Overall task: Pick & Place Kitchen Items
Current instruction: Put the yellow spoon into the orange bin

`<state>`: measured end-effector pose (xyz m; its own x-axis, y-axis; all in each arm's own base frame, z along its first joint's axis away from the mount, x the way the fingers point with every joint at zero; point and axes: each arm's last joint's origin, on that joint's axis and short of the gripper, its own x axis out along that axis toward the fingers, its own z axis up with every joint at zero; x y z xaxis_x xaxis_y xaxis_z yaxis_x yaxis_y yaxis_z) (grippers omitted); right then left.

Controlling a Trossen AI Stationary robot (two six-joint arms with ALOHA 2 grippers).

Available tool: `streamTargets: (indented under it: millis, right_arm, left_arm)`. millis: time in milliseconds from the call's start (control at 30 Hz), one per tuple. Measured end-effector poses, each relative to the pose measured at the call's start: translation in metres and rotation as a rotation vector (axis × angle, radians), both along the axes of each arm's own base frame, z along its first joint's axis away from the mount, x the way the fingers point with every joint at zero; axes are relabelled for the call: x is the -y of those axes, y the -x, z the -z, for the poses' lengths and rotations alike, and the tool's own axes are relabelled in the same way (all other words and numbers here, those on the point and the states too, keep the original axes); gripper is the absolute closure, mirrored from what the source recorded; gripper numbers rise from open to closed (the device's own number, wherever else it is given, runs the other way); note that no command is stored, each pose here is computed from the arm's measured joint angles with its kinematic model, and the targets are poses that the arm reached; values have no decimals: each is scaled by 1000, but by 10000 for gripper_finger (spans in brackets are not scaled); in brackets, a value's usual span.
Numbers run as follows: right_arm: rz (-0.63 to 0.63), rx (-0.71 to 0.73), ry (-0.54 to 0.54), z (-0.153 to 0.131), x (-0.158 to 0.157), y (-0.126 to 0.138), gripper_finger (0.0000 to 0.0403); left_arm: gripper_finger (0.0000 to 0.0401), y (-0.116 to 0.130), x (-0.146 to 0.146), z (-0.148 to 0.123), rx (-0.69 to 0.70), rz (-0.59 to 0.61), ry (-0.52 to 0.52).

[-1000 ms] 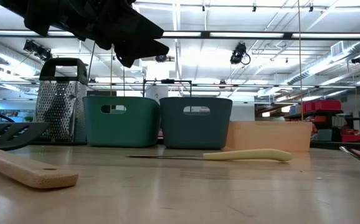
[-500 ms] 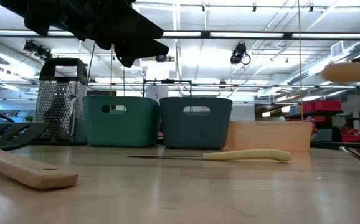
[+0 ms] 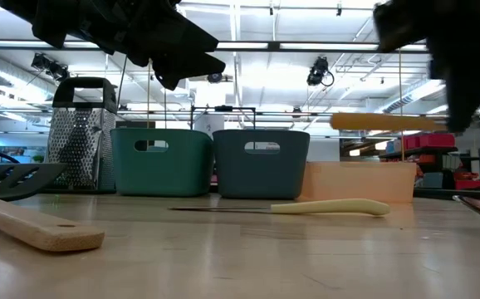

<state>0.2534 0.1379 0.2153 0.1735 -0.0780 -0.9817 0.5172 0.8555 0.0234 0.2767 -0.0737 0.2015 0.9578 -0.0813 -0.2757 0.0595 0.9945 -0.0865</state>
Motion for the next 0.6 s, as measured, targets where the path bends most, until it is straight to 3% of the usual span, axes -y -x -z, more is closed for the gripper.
streamTargets:
  millis: [600]
  right_arm:
    - [192,96,96,-35,92,-9,399]
  left_arm:
    - [191,0,0,0,-1,1,-2]
